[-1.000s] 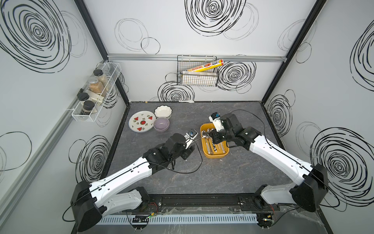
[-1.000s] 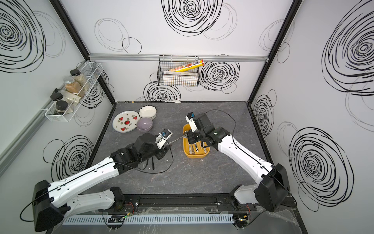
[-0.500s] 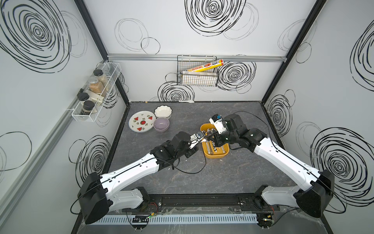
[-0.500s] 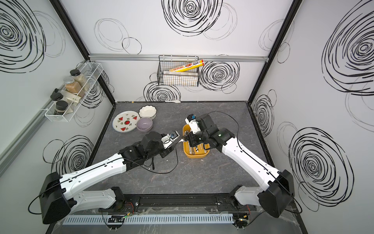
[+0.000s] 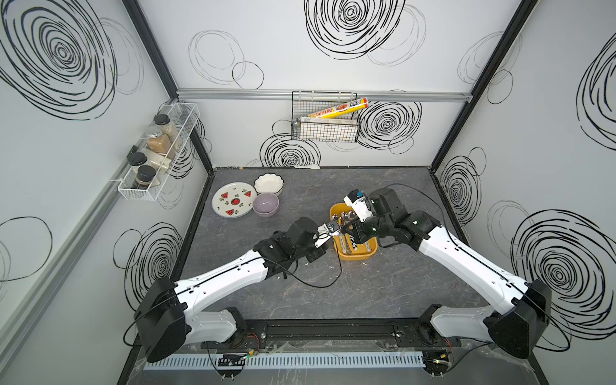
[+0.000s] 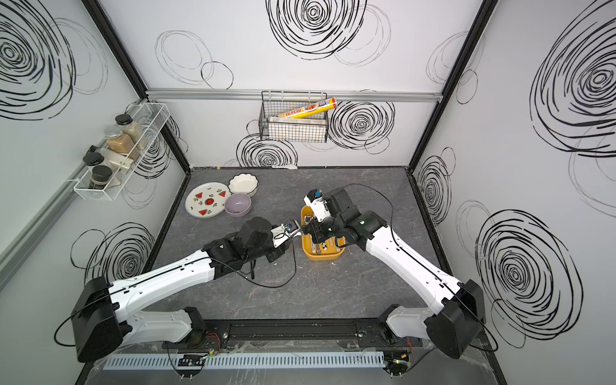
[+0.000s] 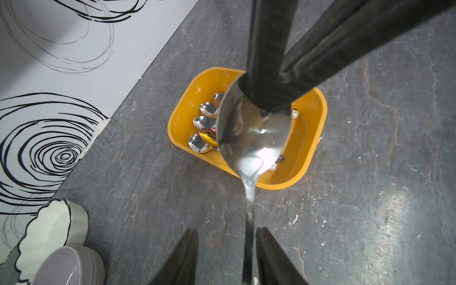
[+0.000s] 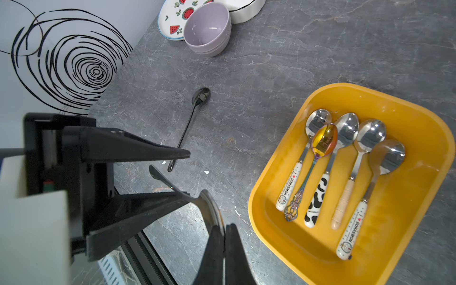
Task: Put the spoon into the storage box
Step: Place the spoon in the storage box.
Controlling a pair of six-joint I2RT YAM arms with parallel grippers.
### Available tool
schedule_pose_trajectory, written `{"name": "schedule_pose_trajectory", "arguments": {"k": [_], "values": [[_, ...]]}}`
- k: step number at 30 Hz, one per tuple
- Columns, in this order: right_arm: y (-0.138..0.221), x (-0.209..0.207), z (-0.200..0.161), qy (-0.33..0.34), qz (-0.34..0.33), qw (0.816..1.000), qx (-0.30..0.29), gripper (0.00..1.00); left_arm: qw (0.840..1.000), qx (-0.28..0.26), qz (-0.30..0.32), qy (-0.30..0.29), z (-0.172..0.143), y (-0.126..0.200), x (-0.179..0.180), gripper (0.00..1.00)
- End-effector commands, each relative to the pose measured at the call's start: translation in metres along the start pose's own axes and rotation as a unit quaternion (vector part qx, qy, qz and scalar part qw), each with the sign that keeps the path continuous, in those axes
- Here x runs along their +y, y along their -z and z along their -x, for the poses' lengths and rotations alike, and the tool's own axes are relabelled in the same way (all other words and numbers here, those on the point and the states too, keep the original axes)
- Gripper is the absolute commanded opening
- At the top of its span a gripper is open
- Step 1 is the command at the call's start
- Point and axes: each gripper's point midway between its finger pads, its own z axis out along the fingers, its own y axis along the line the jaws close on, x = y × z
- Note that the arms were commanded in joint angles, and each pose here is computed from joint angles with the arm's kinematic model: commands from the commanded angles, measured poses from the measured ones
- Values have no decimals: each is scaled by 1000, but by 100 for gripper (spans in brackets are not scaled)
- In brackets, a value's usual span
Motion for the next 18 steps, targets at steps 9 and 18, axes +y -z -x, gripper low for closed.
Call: {"name": "schedule_pose_trajectory", "arguments": {"k": [9,18], "values": [[5,5,-1,4,8,1000,1,0,1000,-9,20,-5,9,-4,5,11],[10,-4,11,-7,-21,999,-23,28,999,-15,28,31,13,3,9,0]]}}
